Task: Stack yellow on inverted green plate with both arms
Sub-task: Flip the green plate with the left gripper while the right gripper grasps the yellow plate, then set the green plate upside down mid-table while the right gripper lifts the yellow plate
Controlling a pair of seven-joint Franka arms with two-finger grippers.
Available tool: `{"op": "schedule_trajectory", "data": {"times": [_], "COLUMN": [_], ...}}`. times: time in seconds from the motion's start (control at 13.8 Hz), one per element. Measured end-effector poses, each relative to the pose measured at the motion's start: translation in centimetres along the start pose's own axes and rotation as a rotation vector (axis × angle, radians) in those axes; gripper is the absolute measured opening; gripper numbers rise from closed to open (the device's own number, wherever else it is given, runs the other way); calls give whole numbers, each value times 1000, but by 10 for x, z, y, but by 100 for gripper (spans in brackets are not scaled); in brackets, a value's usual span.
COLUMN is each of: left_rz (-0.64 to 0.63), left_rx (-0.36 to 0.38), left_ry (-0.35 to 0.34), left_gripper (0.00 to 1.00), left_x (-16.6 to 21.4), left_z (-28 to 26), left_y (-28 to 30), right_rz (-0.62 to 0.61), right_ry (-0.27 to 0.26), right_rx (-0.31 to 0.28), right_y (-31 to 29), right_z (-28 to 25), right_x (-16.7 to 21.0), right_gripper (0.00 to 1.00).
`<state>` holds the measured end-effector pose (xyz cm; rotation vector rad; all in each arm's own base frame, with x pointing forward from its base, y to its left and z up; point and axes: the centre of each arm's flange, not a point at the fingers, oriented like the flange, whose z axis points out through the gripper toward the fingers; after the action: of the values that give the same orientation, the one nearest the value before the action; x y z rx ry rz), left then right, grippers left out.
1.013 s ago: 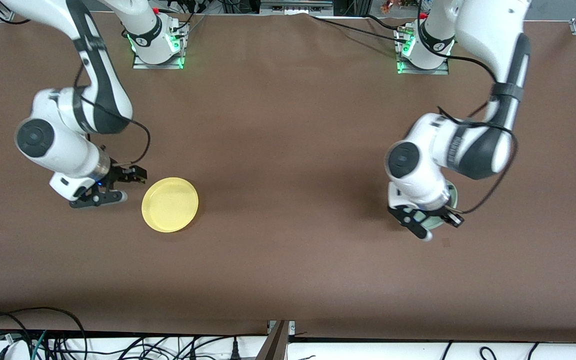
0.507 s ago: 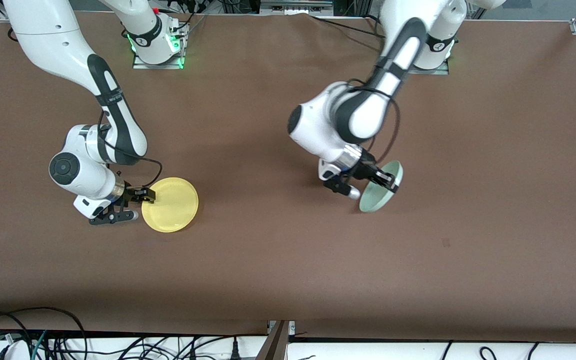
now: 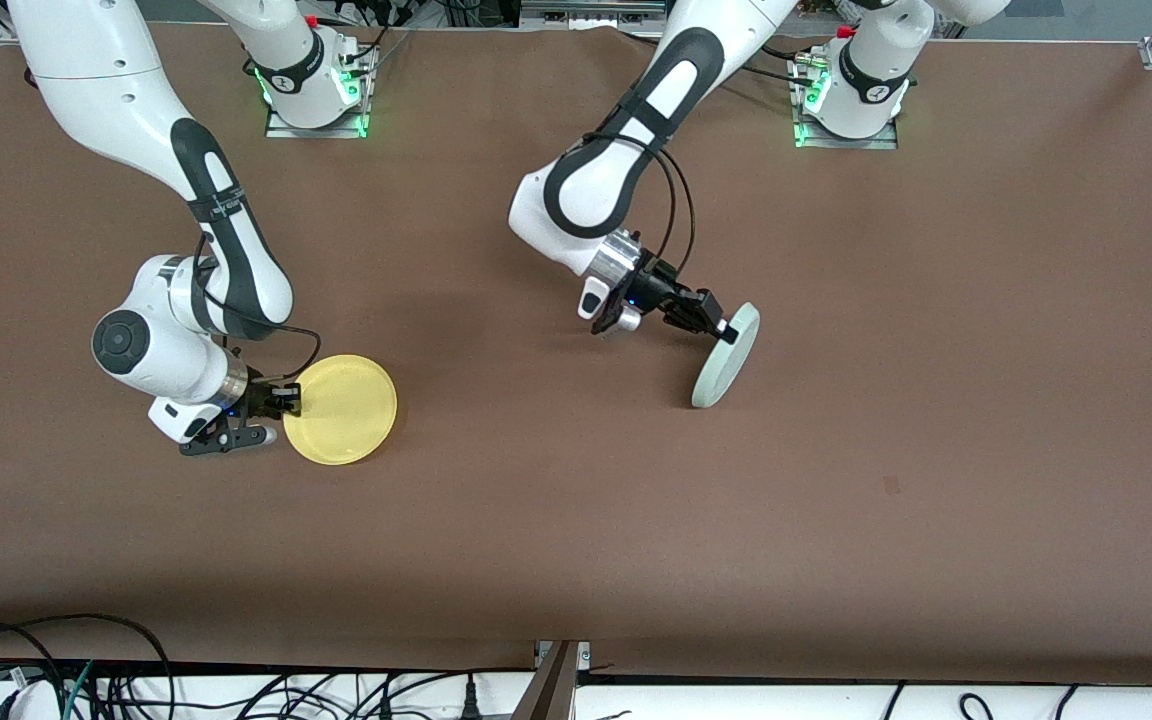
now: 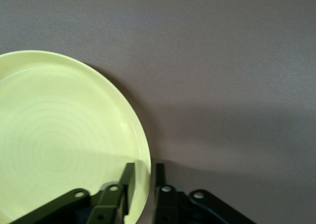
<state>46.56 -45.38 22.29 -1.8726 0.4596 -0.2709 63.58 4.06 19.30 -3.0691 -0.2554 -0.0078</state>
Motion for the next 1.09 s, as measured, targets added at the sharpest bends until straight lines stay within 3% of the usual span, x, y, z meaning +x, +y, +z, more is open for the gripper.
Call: {"op": "schedule_trajectory", "data": {"times": [0.07, 0.22, 0.29, 0.51, 0.87, 1.09], "left_rz": [-7, -22, -32, -63, -217, -317], "left_rx": [-18, -94, -172, -477, -827, -959], "left_ry": [-5, -14, -1, -52, -219, -263], "left_gripper": [3, 7, 15, 48, 99, 100], "left_x": [0, 4, 8, 15, 48, 73], "left_z": [-6, -17, -27, -31, -32, -28], "left_y": [0, 0, 2, 37, 15, -23], "right_rz": [-1, -7, -13, -30, -60, -16], "right_ry": [0, 6, 7, -30, -65, -64], "right_rx": [0, 4, 5, 26, 70, 124], "right_y": [0, 0, -1, -5, -16, -27], "right_z": [0, -3, -6, -27, -106, -133], "right_x": [0, 2, 4, 19, 54, 63], "right_gripper": [5, 2, 2, 2, 2, 2]}}
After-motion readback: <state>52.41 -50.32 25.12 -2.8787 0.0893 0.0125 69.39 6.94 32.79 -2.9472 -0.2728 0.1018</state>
